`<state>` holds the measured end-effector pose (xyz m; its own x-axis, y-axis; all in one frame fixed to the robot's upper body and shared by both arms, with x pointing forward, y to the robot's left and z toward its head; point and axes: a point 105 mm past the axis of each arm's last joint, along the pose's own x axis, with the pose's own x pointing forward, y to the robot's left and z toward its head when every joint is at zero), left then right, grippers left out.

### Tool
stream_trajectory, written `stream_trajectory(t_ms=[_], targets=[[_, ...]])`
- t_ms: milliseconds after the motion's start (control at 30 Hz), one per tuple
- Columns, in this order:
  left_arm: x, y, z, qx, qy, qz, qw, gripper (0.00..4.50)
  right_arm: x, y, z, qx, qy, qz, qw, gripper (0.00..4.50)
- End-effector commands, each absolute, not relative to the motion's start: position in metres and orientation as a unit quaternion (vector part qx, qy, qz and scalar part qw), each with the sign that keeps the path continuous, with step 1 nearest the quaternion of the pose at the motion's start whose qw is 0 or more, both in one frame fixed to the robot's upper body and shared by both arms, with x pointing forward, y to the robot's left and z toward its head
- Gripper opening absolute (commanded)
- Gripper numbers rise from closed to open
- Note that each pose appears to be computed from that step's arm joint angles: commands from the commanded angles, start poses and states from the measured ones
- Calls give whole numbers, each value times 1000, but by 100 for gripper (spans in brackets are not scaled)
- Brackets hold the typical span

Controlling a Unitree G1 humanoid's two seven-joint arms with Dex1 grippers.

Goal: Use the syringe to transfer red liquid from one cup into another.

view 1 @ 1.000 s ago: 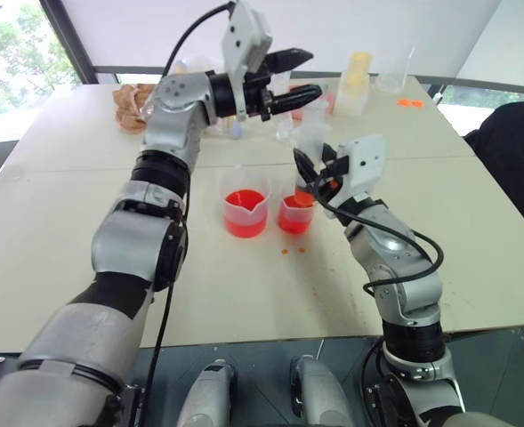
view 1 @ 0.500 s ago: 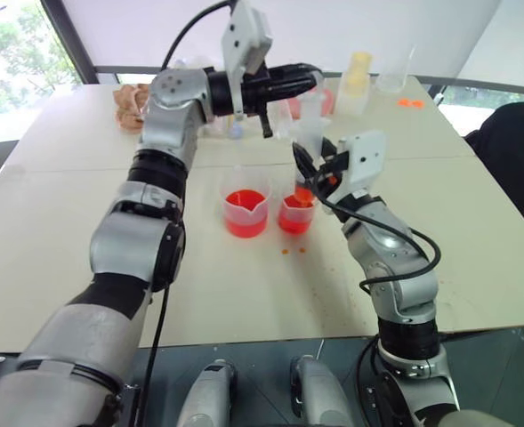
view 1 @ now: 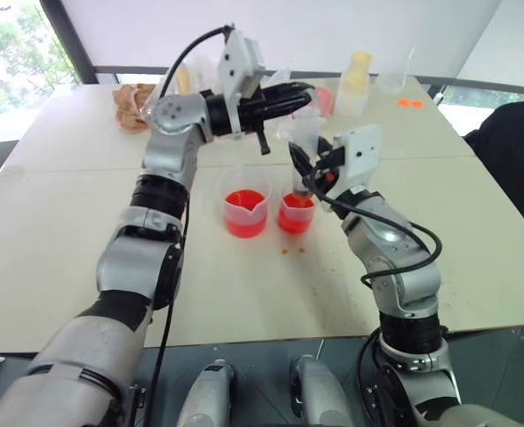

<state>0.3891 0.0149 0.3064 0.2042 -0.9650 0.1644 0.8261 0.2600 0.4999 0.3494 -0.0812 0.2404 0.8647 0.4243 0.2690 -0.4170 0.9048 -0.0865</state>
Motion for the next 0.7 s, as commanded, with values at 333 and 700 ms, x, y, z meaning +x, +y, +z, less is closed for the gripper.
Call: stream_trajectory(t_ms=[333,700], targets=[[387,2,265,152,-144,-628,749,7,328,-93,320,-8,-291,197,936,145],[394,65,345,34,-200,-571,796,403,330,-97,319,7,-289,193,938,145]])
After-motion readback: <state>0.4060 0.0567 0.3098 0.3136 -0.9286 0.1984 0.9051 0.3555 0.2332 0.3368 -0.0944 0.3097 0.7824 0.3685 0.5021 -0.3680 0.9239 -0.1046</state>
